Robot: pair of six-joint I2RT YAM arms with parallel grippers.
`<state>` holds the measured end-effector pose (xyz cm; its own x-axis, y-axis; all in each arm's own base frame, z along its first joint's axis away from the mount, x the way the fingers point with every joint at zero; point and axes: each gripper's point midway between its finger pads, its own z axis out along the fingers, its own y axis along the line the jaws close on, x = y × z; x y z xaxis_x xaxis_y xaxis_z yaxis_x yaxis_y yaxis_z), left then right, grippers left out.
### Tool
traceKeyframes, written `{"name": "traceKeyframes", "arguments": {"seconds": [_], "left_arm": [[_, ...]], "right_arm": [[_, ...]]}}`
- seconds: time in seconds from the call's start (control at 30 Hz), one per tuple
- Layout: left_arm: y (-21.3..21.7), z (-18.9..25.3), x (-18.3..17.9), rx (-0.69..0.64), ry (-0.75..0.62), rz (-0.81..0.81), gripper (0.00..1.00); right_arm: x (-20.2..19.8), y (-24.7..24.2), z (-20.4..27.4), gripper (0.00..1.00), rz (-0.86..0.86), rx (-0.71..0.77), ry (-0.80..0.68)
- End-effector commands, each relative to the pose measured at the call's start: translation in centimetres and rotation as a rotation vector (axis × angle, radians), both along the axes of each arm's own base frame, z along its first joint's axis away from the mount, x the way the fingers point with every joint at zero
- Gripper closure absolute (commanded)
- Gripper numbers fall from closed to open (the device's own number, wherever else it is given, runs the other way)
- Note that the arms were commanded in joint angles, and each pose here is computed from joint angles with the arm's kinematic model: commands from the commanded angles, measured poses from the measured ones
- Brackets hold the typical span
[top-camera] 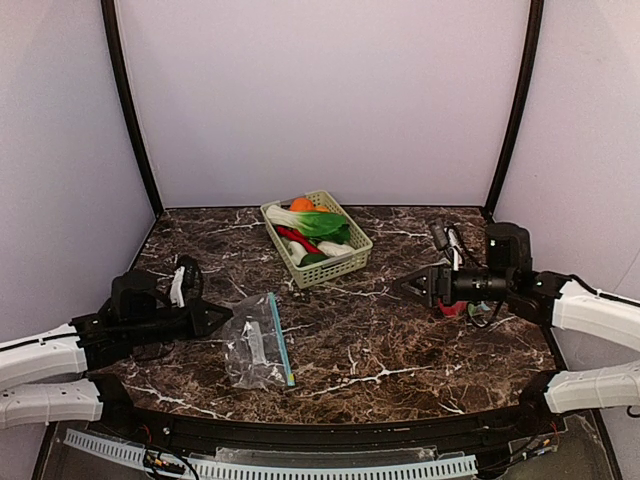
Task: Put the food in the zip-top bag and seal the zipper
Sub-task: Pick up the zipper food storage bag at the corner of the board, then pass from the left arm to the right
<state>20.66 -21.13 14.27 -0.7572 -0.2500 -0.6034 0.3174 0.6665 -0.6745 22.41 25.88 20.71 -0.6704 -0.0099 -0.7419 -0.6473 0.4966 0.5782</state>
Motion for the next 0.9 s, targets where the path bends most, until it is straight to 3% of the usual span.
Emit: {"name": "traceKeyframes", "arguments": {"seconds": [0.0, 0.13, 0.37, 0.47, 0.63, 0.87], "left_arm": [[-3.2, 8.4, 0.8, -0.126, -0.27, -0.155, 0.99], [-4.9, 12.9, 1.7, -0.216, -0.323, -0.185, 0.99], [-8.6, 19.0, 0.6, -0.4, -0.376, -0.395, 0.99], [-9.6, 19.8, -0.3, -0.435, -0.39, -0.494, 0.99], [-9.6, 20.5, -0.3, -0.457, -0.418, -0.497, 0.99], [-9.6, 20.9, -0.4, -0.465, -0.431, -0.499, 0.99]], "right_arm": [[-2.6, 2.3, 1.1, 0.08, 0.151, 0.101, -0.003], [-4.4, 3.9, 0.8, 0.15, 0.231, 0.117, 0.022], [-6.4, 5.7, 1.7, 0.22, 0.308, 0.187, 0.017], [-6.5, 5.9, 2.6, 0.25, 0.319, 0.212, 0.002], [-7.4, 6.7, 2.5, 0.28, 0.38, 0.215, 0.009], [-8.9, 8.4, 1.7, 0.42, 0.465, 0.205, 0.043]]}}
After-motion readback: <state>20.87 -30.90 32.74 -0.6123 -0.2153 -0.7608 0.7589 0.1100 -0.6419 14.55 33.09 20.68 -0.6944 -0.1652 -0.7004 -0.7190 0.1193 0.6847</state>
